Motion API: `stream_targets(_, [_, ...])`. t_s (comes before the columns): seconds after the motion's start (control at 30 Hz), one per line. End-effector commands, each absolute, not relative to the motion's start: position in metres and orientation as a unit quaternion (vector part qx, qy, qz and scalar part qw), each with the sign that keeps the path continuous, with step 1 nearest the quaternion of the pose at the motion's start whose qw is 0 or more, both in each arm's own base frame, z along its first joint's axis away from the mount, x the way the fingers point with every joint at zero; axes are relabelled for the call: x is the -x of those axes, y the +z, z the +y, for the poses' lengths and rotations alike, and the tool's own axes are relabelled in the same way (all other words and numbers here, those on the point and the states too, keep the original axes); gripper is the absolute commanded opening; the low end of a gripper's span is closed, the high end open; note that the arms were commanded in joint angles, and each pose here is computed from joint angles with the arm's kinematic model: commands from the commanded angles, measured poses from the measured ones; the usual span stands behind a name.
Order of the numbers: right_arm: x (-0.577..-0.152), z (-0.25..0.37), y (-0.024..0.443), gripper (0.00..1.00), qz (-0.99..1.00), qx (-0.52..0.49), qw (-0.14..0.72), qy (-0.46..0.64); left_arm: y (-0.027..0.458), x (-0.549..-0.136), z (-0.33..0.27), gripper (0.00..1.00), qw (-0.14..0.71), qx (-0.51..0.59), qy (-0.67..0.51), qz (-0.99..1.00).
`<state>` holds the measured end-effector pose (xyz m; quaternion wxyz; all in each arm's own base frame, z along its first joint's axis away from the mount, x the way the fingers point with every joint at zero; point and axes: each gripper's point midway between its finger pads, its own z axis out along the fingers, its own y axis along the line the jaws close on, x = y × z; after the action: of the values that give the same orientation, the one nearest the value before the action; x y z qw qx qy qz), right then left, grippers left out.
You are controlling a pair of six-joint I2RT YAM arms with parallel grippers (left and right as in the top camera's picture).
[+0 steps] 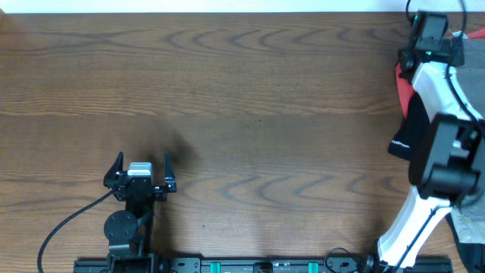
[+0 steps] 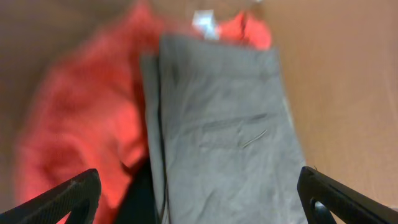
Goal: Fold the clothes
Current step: 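Reach the right gripper up to the clothes pile at the right edge, then grasp the grey-green shorts' waistband with the right gripper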
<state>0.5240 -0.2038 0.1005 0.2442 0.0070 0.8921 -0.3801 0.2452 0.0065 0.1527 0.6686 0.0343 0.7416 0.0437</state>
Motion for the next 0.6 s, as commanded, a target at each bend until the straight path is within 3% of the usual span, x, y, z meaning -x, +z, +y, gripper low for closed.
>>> stream_targets(0.0, [-0.514,-0.229,0.074,0.99,0.882,0.027,0.171,-0.438,0.137,-0.244,0.002,0.98,0.650,-0.044,0.031,0.758])
stream_targets(0.23, [-0.506,-0.242,0.028,1.00,0.875,0.034,0.119,-0.469,0.137,-0.244,0.002,0.98,0.650,-0.044,0.032,0.758])
stream_targets(0.57, [-0.514,-0.244,0.038,0.94,0.871,-0.002,0.148,-0.469,0.137,-0.244,0.002,0.98,0.650,-0.044,0.031,0.758])
